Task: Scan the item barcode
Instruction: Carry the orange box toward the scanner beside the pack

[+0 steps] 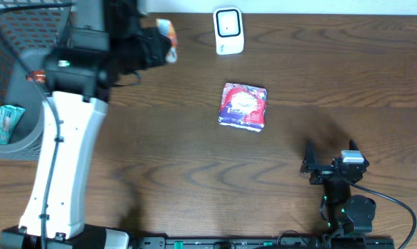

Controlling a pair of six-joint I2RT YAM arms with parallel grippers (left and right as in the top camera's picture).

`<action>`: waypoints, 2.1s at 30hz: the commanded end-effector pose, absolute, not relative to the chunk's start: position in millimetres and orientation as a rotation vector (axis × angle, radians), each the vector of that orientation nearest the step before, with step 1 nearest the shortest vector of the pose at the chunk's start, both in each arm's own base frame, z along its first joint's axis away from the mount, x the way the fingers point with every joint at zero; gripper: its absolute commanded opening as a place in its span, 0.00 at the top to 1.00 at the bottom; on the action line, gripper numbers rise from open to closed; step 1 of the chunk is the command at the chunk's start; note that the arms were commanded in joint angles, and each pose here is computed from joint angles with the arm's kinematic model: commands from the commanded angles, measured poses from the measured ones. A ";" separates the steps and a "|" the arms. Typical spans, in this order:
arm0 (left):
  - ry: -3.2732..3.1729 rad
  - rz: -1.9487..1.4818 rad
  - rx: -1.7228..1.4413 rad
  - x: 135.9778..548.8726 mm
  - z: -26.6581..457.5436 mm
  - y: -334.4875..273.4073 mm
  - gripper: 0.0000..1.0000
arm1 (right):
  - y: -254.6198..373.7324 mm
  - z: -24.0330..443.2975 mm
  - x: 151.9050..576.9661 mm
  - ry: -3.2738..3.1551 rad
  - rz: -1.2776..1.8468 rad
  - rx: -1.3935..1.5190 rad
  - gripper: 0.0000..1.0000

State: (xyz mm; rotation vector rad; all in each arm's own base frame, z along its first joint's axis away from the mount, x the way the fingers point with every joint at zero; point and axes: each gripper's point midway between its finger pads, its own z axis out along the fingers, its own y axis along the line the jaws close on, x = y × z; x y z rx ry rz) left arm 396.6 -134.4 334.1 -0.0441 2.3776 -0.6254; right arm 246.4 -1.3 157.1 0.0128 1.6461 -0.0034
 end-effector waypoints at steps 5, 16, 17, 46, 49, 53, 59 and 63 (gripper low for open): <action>2.532 -0.259 -0.006 408.7 259.2 -145.5 0.93 | 2.0 156.4 246.2 1.647 0.006 -0.003 0.01; 2.776 -0.179 0.112 412.5 156.4 -187.2 0.93 | 2.0 156.4 246.2 1.647 0.006 -0.003 0.01; 2.799 -0.169 0.113 412.5 146.5 -188.8 0.92 | 2.0 156.4 246.2 1.647 0.006 -0.003 0.01; 3.057 -0.119 0.053 371.4 53.5 -216.9 0.93 | 2.0 156.4 246.2 1.647 0.006 -0.003 0.01; 3.086 -0.214 0.070 363.8 54.3 -229.7 0.92 | 2.0 156.4 246.2 1.647 0.006 -0.003 0.01; 3.113 -0.330 0.097 354.2 56.3 -246.5 0.92 | 2.0 156.4 246.2 1.647 0.006 -0.003 0.01; 3.136 -0.428 0.114 346.6 58.8 -258.1 0.92 | 2.0 156.4 246.2 1.647 0.006 -0.003 0.01; 3.133 -0.422 0.107 348.3 58.6 -256.3 0.92 | 2.0 156.4 246.2 1.647 0.006 -0.003 0.01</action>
